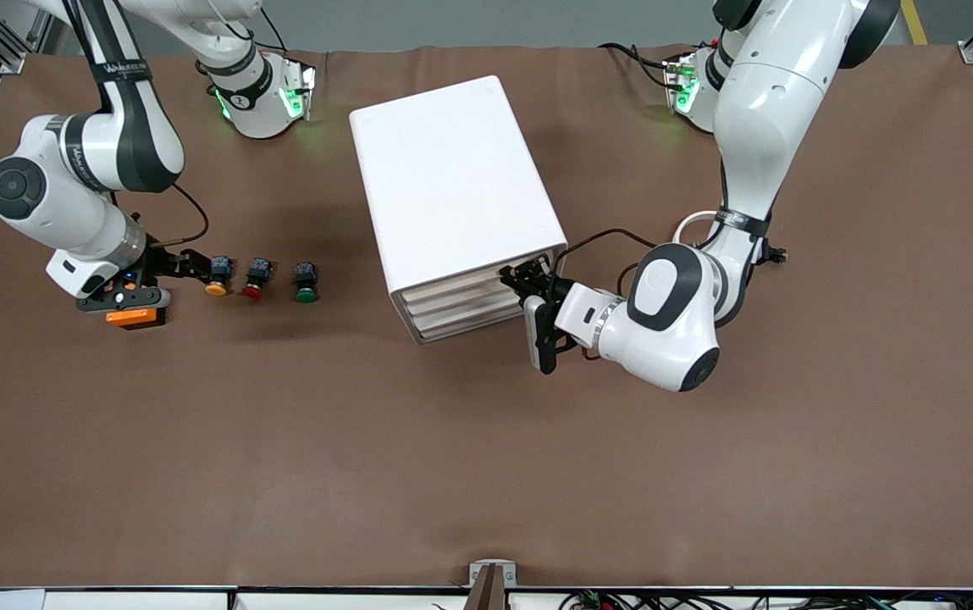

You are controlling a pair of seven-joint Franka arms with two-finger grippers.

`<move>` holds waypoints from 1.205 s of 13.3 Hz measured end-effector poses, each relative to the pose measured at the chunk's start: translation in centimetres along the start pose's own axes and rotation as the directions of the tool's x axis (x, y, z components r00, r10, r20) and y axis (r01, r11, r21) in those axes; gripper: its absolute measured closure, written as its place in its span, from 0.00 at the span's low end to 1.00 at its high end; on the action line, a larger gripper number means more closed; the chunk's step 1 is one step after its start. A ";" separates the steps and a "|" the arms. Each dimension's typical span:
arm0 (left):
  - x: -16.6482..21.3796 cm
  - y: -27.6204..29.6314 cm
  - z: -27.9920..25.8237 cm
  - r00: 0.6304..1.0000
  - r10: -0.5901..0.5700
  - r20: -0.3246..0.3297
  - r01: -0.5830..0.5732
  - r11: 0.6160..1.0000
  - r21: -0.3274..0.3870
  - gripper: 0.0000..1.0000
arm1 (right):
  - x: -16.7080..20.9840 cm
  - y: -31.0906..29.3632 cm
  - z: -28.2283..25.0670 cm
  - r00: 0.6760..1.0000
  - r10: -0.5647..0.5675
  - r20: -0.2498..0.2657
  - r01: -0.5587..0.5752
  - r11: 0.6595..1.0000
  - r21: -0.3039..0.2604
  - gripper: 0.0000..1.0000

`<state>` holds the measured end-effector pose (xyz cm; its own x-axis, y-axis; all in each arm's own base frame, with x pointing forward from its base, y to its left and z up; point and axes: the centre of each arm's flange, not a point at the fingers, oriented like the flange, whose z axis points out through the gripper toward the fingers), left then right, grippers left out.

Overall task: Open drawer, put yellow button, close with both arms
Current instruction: 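Pull the drawer open with the left gripper while the right gripper reaches buttons, then grasp the yellow push button with the right gripper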

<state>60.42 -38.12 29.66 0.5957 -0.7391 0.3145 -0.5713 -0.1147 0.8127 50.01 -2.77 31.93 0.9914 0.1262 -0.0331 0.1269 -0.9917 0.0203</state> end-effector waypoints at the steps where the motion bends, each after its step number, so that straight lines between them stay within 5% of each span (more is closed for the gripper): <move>1: -0.1 -0.1 -0.3 1.000 -0.005 -0.002 0.005 1.000 0.006 0.88 | -0.7 1.0 1.0 1.000 -0.002 -0.025 0.002 1.000 -0.004 0.00; 6: 0.4 -0.2 -2.7 1.000 -0.021 -0.005 0.022 0.996 0.088 0.88 | -3.4 2.3 8.1 0.995 -0.003 -0.101 0.002 1.000 -0.011 0.00; 10: 0.5 -0.5 -4.0 0.999 -0.032 -0.020 0.034 0.991 0.126 0.88 | -4.8 1.5 13.8 0.999 -0.008 -0.054 0.008 1.000 0.009 0.00; 16: 1.1 -0.4 -6.3 1.000 -0.010 -0.020 0.014 0.974 0.225 0.88 | -5.7 1.1 14.8 1.000 -0.010 -0.025 0.011 1.000 0.017 0.00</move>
<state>64.88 -34.68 32.76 0.6126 -0.7245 0.3159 -0.6749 -0.2715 0.6862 44.05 -4.99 17.38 0.9905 0.1371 -0.0086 0.1371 -0.9905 0.0032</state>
